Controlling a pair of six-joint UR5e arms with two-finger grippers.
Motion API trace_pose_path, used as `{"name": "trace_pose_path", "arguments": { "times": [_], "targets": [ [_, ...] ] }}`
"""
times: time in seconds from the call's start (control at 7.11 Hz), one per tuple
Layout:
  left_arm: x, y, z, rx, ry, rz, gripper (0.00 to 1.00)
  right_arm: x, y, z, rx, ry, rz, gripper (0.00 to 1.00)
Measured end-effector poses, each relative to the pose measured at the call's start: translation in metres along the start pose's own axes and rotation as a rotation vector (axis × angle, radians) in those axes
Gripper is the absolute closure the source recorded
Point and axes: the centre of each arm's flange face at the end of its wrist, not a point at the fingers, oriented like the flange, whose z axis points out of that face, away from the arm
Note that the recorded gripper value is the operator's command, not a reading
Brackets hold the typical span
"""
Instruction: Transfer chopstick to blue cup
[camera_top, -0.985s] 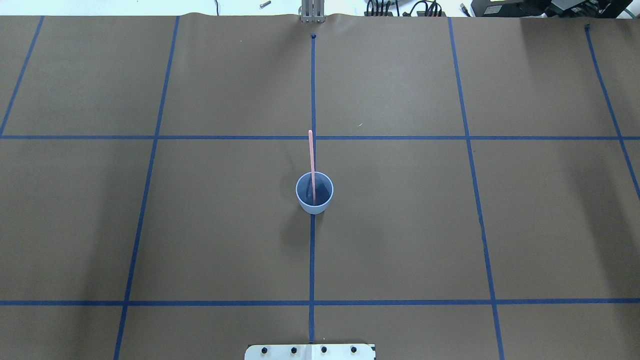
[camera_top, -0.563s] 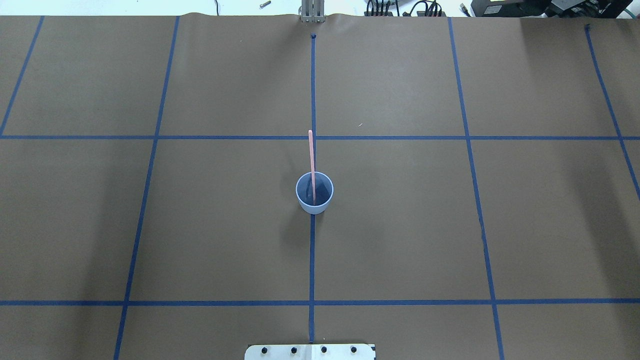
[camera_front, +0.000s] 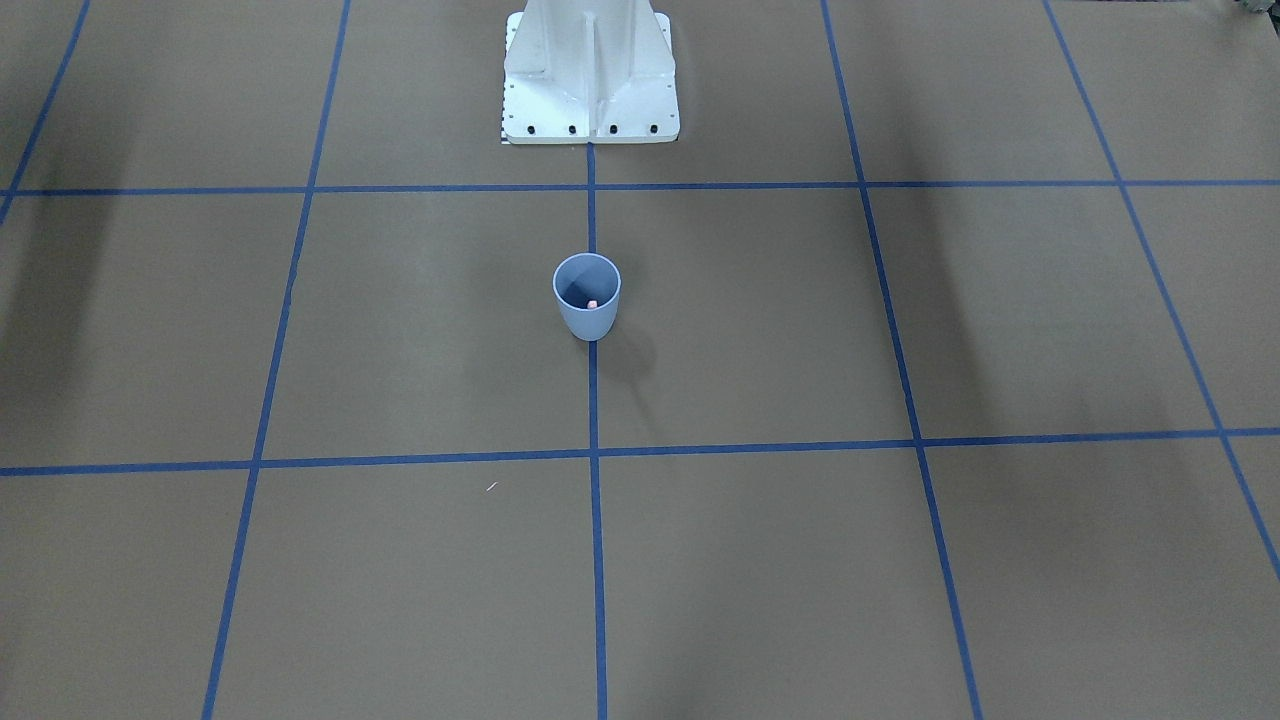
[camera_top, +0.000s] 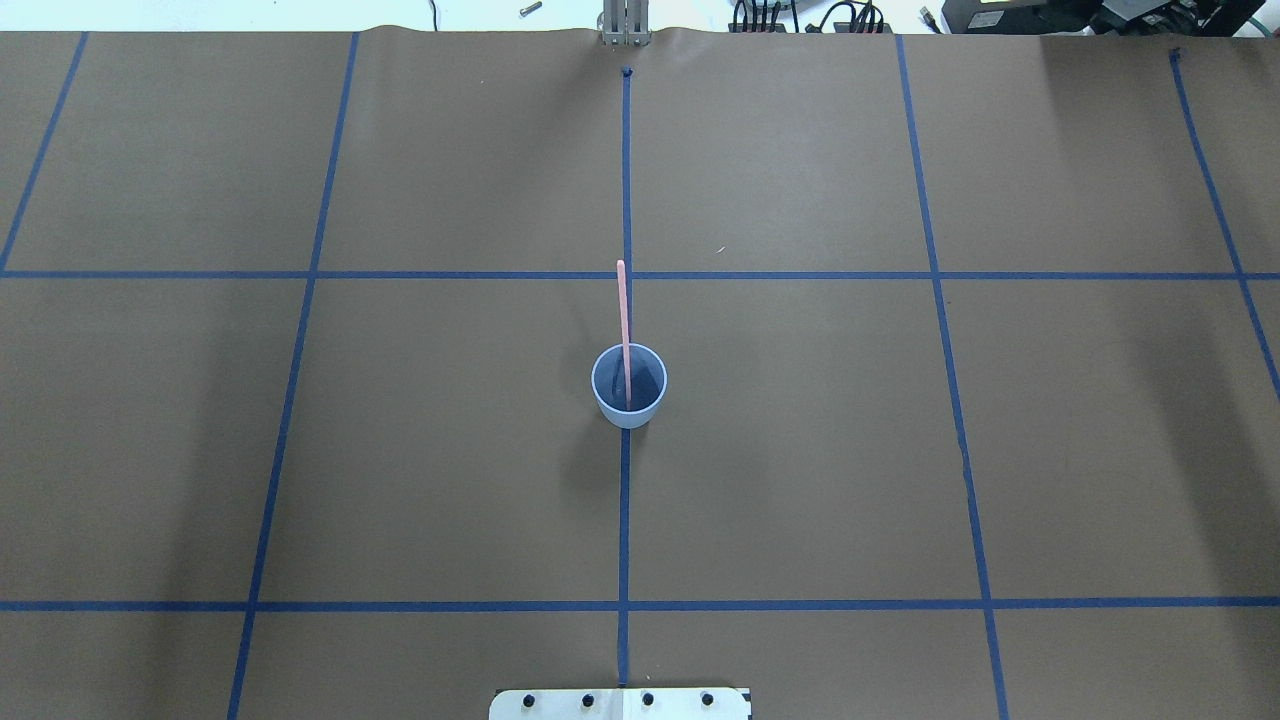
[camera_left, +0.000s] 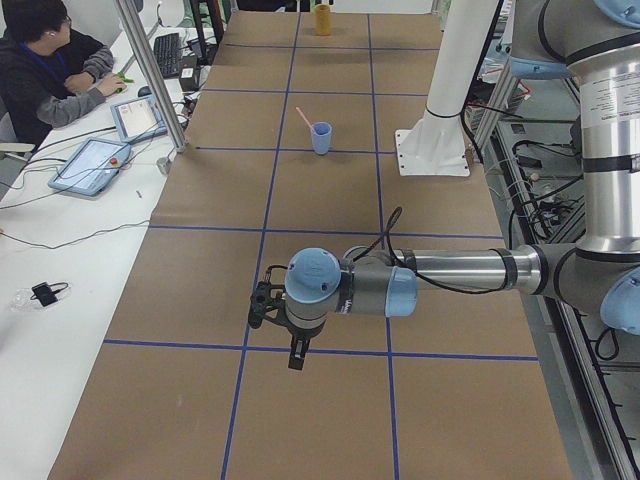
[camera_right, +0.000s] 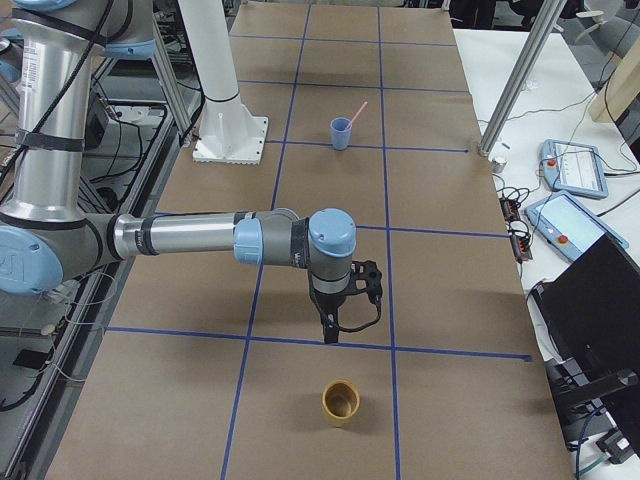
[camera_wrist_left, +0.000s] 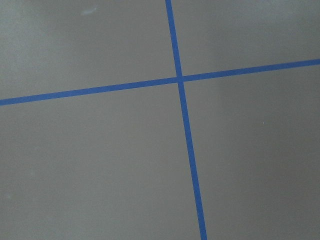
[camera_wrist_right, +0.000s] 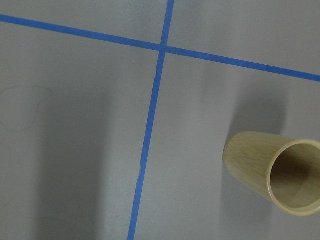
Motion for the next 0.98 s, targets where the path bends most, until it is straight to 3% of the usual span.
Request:
{"name": "trace_pose_path", "arguments": {
  "times": [0.98],
  "targets": [
    [-0.0005,0.0003,0.0011,-0.002,0.0,-0.001,0.01,-0.002,-0.0006,-0.0025,0.005,0.0,-0.003,0.0]
  ]
}}
